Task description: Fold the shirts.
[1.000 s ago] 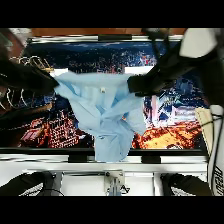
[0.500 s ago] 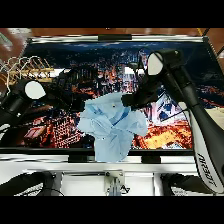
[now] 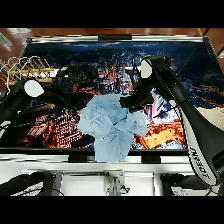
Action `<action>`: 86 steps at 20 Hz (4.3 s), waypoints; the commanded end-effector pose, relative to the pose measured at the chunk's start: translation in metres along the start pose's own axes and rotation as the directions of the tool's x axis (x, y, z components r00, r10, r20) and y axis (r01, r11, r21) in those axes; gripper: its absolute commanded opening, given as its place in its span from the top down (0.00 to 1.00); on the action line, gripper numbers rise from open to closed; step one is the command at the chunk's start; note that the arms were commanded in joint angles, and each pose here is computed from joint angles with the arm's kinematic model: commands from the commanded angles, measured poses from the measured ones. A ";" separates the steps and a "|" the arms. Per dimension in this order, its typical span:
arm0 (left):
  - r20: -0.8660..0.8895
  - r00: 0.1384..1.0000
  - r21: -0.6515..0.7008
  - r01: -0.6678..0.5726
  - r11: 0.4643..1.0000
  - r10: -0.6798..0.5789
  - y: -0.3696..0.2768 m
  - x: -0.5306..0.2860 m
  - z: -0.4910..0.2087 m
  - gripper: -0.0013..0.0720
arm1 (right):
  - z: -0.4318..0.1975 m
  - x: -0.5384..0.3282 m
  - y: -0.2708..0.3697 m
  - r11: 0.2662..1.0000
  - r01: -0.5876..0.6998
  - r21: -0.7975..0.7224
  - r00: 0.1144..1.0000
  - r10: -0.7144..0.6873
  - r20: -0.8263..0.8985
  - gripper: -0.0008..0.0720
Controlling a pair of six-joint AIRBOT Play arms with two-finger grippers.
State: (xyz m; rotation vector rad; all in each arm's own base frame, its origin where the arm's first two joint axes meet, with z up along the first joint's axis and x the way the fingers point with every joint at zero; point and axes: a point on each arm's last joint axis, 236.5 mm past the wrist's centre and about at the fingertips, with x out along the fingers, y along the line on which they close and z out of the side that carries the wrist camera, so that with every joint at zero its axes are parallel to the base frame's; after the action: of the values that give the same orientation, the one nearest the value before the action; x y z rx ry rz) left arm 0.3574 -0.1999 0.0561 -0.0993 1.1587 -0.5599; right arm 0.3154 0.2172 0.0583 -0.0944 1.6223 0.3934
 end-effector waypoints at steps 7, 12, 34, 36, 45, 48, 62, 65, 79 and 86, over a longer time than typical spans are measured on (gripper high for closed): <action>0.243 0.948 -0.080 -0.189 0.979 0.203 0.104 -0.127 0.077 0.15 | 0.000 0.001 0.001 1.000 -0.006 -0.001 1.000 0.006 -0.005 0.90; 0.312 0.752 -0.318 -0.494 0.809 0.581 0.247 -0.215 0.079 0.15 | 0.000 0.001 0.001 1.000 -0.006 -0.001 1.000 0.006 -0.005 0.90; -0.031 0.886 -0.445 -0.426 0.788 0.462 0.412 -0.087 -0.027 0.08 | -0.002 0.001 0.014 0.994 -0.058 0.087 0.998 0.059 -0.012 0.90; -0.060 0.902 -0.441 -0.408 0.799 0.427 0.407 -0.073 -0.031 0.08 | -0.002 0.001 0.016 0.994 -0.068 0.090 0.997 0.069 -0.014 0.90; -0.139 0.906 -0.385 -0.421 0.822 0.399 0.407 -0.039 -0.044 0.08 | -0.004 0.000 0.020 0.992 -0.081 0.096 0.996 0.083 -0.021 0.90; -0.150 0.914 -0.396 -0.404 0.825 0.376 0.405 -0.033 -0.048 0.08 | -0.004 0.000 0.018 0.992 -0.076 0.096 0.997 0.078 -0.019 0.90; -0.173 0.926 -0.414 -0.377 0.829 0.335 0.404 -0.020 -0.055 0.90 | -0.003 0.001 0.017 0.993 -0.072 0.093 0.997 0.074 -0.018 0.90; -0.129 0.938 -0.426 -0.346 0.836 0.322 0.393 -0.025 -0.042 0.90 | -0.003 0.001 0.015 0.995 -0.064 0.081 0.998 0.065 -0.016 0.90; 0.289 0.877 -0.340 -0.281 0.897 0.384 0.248 -0.171 0.074 0.91 | -0.014 -0.026 -0.011 0.998 -0.004 0.062 1.000 0.004 0.015 0.90; 0.134 0.973 0.095 -0.203 0.975 0.190 0.042 -0.165 -0.011 0.91 | -0.013 -0.035 -0.050 0.994 0.086 0.071 0.996 -0.088 0.023 0.90</action>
State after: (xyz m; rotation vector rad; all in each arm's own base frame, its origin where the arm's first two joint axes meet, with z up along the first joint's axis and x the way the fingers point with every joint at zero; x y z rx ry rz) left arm 0.3889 -0.0339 0.1770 -0.0172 0.9251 -0.2890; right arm 0.3145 0.1784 0.0832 -0.0518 1.6154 0.3111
